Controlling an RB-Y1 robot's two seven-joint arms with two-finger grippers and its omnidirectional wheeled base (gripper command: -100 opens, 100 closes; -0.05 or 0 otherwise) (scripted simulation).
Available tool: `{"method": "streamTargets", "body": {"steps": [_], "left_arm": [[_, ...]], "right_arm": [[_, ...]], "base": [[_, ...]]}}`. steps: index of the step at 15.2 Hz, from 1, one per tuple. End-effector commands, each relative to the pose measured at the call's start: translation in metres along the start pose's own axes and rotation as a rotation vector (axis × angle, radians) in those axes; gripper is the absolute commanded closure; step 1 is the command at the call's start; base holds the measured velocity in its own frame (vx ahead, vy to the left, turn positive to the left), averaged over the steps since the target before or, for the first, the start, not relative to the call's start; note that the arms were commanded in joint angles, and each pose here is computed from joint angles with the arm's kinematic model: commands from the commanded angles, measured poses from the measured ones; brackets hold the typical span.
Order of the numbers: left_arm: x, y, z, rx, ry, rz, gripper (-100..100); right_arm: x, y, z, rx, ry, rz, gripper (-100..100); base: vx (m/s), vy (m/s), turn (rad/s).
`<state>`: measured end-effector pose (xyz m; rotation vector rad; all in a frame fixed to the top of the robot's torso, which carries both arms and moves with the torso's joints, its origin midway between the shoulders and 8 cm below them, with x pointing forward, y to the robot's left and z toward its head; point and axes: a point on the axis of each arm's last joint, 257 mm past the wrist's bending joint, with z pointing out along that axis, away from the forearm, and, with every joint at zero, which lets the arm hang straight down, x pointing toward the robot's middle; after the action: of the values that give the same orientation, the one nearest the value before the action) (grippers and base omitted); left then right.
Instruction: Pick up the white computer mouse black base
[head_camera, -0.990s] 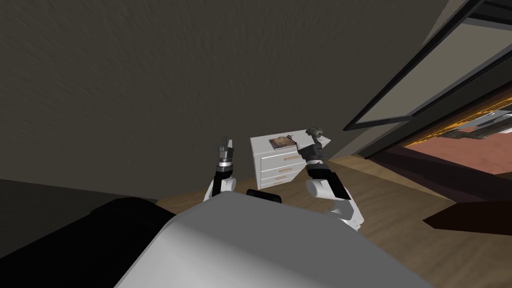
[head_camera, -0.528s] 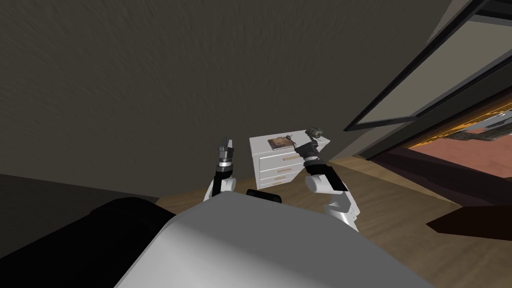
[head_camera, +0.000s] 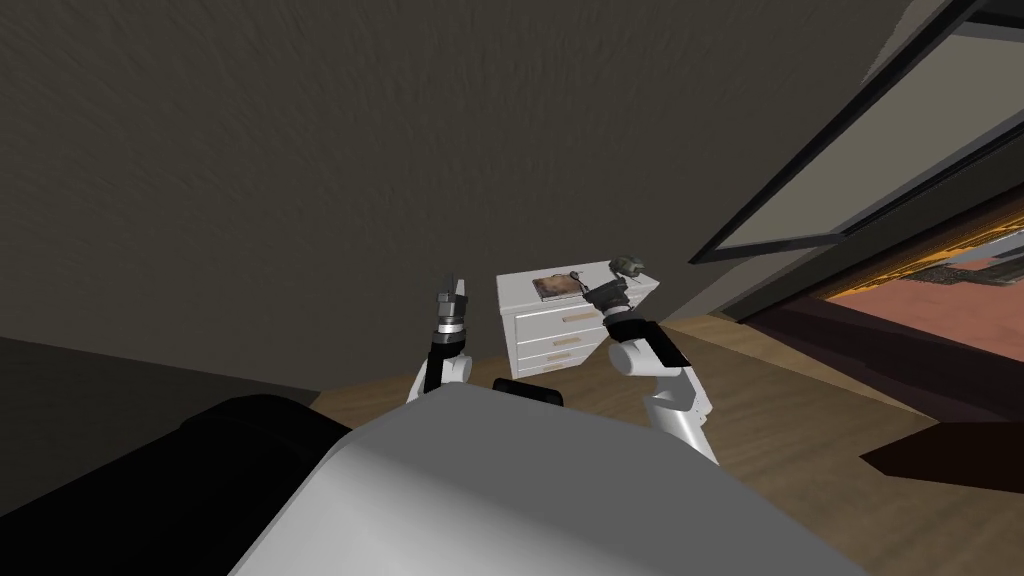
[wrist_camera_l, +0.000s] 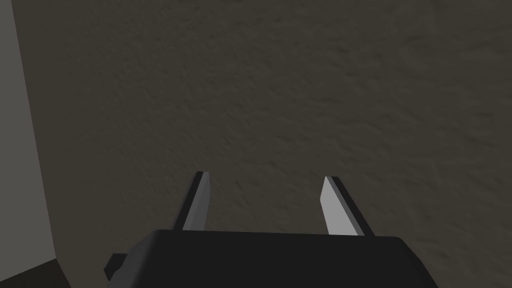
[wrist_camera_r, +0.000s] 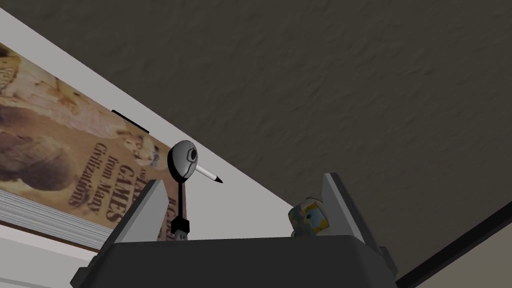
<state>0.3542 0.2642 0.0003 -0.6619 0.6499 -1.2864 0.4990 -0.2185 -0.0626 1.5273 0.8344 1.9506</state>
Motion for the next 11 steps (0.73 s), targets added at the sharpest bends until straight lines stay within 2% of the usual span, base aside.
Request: {"method": "streamTargets", "body": {"steps": [1,4,5,8,9,11], "left_arm": [[0.000,0.000,0.000,0.000,0.000,0.000,0],[0.000,0.000,0.000,0.000,0.000,0.000,0],[0.000,0.000,0.000,0.000,0.000,0.000,0],[0.000,0.000,0.000,0.000,0.000,0.000,0],[0.000,0.000,0.000,0.000,0.000,0.000,0],[0.000,0.000,0.000,0.000,0.000,0.000,0]], "right_arm": [[0.005,-0.005,0.010,0.033,0.001,0.061,-100],[0.003,-0.008,0.010,0.045,-0.010,0.103,-100],[0.008,-0.013,0.019,0.078,-0.011,0.148,-100],[0.006,-0.016,0.019,0.088,-0.023,0.191,-100],[0.012,-0.020,0.027,0.118,-0.022,0.233,-100],[0.009,-0.023,0.027,0.131,-0.038,0.273,-100]], "base": [[0.003,-0.039,0.039],[0.006,-0.041,0.024],[0.011,-0.045,0.034],[0.007,-0.044,0.027],[0.004,-0.045,0.030],[0.007,-0.052,0.040]]}}
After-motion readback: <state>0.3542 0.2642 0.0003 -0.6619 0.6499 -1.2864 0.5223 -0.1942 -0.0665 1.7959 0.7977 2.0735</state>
